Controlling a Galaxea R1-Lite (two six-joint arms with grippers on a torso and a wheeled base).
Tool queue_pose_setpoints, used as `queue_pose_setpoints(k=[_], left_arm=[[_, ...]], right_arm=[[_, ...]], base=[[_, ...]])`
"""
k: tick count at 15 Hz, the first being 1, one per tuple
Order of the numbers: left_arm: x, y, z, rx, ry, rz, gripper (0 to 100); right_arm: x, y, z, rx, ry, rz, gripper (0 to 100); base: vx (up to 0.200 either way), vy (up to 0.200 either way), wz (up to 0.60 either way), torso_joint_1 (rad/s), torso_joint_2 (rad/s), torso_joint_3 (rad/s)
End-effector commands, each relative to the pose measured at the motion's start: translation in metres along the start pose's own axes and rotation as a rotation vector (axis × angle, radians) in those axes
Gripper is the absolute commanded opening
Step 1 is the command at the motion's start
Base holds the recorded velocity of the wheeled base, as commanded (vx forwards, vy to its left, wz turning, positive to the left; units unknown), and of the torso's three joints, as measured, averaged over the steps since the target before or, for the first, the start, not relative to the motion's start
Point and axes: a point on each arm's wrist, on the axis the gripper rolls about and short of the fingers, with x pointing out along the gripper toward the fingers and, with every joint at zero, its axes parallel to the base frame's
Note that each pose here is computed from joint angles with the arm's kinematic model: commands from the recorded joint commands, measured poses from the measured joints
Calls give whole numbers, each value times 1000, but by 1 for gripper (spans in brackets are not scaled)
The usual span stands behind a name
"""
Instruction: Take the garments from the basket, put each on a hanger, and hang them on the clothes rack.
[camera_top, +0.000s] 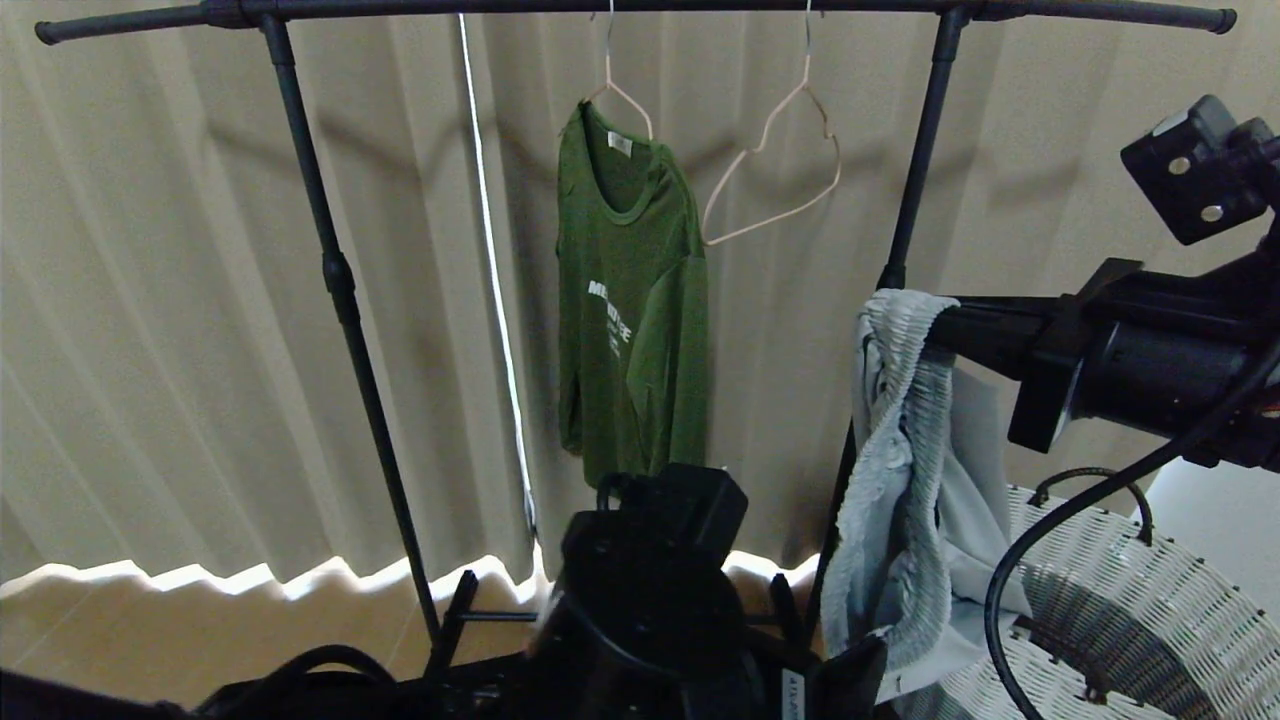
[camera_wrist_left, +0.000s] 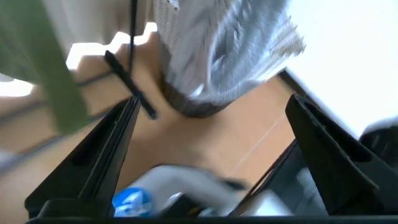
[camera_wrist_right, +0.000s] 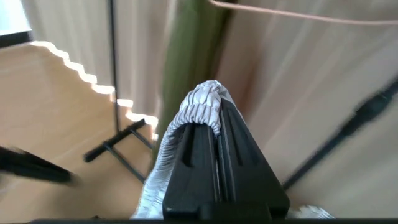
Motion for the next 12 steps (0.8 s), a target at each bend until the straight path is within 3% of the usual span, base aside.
queue_pose_setpoints(k=[1,4,11,12], left_arm=[[31,-5,-15,-10,25,48,100],[57,-2,-22,-42,1,136,100],[58,11,-38,-26,24,227,100],[50,14,-41,-19,38,233,0]], right_arm=[[-3,2,2,-3,-12,9,0],[-9,7,6,-6,-33,26,0],[-16,7,11,-3,-61,23,0],[-15,7,11,-3,-59,23,0]], base=[[0,0,0,0,0,0],[0,0,0,0,0,0],[0,0,0,0,0,0],[0,0,0,0,0,0]])
